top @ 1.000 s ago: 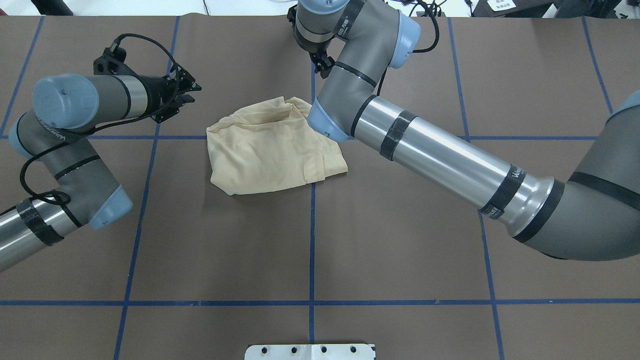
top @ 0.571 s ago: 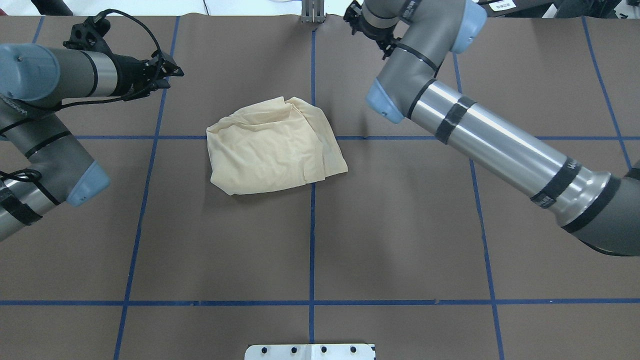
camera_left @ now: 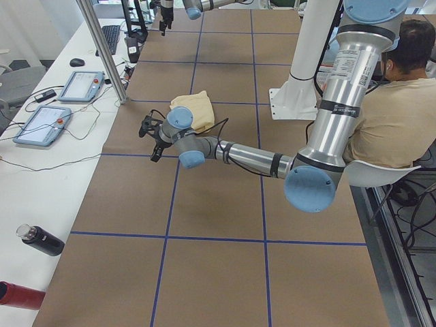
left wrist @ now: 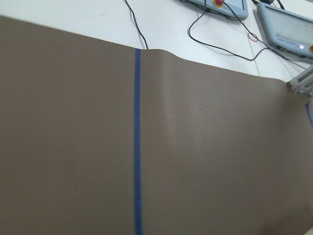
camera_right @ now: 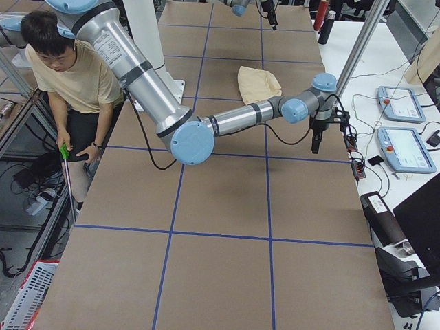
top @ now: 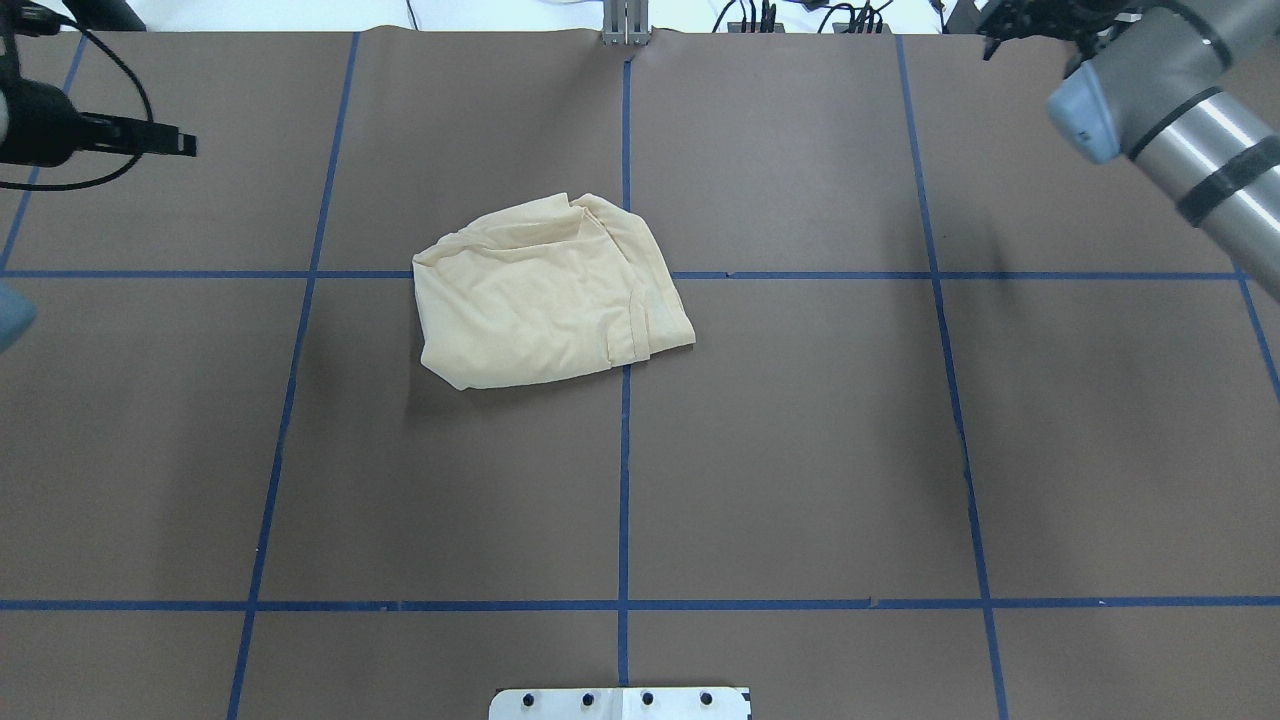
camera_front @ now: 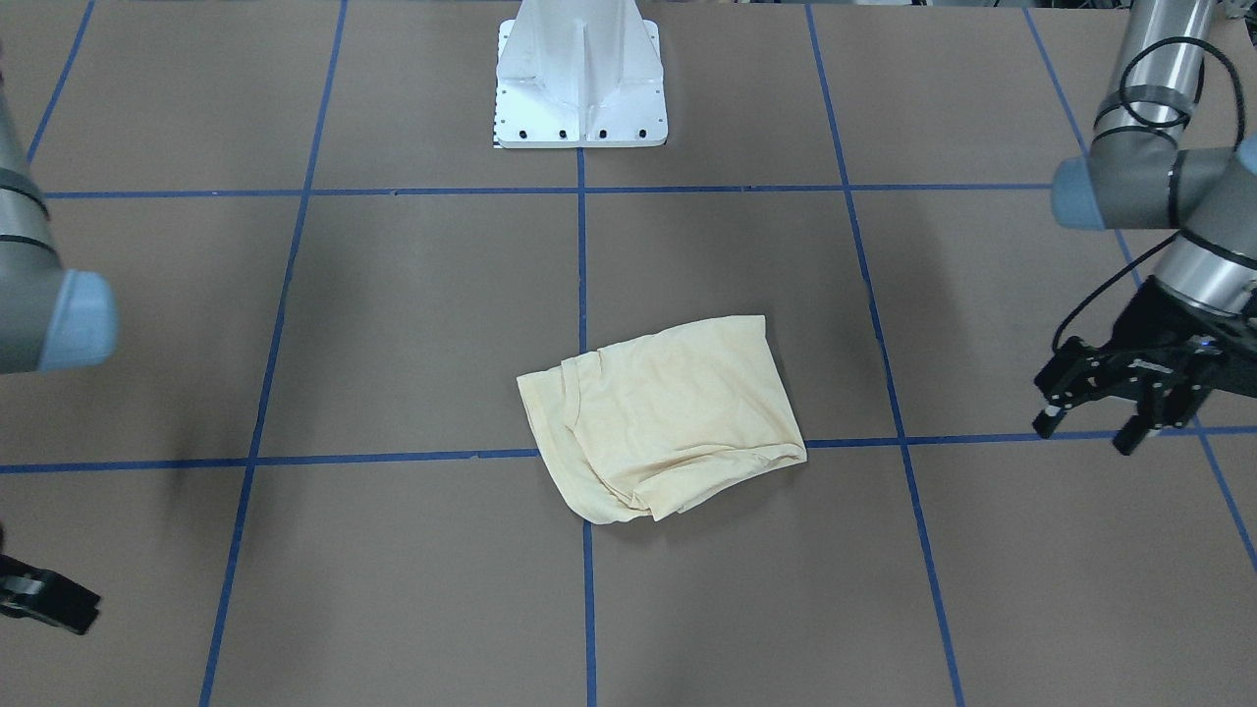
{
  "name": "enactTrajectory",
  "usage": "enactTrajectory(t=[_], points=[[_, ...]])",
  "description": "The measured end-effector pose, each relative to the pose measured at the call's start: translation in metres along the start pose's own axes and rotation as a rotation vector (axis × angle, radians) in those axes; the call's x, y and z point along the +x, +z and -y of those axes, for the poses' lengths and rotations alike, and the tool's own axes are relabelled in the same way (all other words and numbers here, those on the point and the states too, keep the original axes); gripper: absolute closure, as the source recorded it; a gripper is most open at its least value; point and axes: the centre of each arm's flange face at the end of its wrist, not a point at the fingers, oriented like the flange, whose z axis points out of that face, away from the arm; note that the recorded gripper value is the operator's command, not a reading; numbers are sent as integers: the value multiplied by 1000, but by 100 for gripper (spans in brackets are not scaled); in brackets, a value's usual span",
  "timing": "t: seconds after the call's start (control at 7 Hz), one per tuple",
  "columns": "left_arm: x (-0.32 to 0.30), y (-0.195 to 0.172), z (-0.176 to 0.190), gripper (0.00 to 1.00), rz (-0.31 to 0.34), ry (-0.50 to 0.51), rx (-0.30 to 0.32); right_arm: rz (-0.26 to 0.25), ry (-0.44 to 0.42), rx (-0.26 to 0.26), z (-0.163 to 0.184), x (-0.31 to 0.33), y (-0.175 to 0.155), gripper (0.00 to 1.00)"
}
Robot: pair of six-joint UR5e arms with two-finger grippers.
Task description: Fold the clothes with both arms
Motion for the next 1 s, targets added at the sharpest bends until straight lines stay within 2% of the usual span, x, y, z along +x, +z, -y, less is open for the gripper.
enactTrajectory(t=[0.14, 0.29, 0.57, 0.71, 0.86, 1.0], points=[[-54, -30, -6, 0, 31, 103, -35, 16, -55, -35, 12, 83, -12, 0], [-101, -61, -13, 0, 29, 175, -87, 26, -105, -65, 14, 157, -26, 0], [-163, -107, -39, 0, -21, 251, -169, 9, -247, -144, -9, 268, -35, 0], [-167, -122, -47, 0, -54, 264, -174, 11, -293, -167, -25, 301, -33, 0], [-160, -137, -47, 0, -79, 268, -168, 19, -318, -163, -44, 319, -38, 0], [-155, -148, -43, 0, -69, 273, -162, 25, -334, -147, -66, 326, -47, 0]])
